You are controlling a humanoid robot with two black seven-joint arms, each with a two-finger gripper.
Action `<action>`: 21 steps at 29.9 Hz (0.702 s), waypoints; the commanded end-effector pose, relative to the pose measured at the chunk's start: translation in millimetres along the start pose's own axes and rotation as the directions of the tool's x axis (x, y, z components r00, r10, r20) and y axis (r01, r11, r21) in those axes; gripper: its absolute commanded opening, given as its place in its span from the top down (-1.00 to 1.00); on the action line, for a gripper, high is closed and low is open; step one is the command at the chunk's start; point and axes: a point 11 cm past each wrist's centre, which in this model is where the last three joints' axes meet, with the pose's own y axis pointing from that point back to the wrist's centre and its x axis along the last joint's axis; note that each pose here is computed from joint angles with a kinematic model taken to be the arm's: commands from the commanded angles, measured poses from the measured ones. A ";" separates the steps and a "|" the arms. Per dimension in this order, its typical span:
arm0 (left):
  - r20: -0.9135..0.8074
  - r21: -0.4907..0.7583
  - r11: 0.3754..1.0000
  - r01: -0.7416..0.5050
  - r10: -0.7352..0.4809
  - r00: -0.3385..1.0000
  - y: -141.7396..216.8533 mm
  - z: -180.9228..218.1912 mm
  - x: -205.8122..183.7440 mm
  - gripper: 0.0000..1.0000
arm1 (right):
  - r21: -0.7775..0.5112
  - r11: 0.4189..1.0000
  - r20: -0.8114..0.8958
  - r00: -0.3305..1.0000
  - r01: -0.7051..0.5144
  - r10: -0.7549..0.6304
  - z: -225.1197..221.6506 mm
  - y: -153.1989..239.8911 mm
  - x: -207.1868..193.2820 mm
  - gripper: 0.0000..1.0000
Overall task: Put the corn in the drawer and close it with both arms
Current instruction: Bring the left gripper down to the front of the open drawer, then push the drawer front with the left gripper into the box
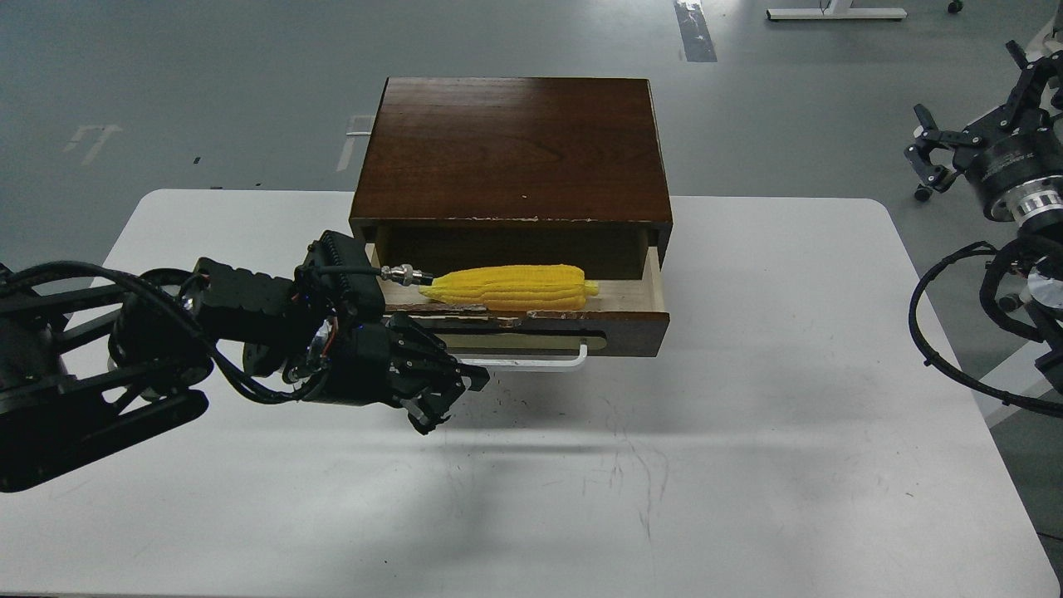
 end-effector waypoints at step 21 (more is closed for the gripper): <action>-0.028 0.095 0.995 0.025 -0.023 0.999 1.7 -32.5 -8.7 1.00 | 0.000 1.000 -0.005 1.000 -0.001 0.001 -1.4 0.1 0.6 -1.00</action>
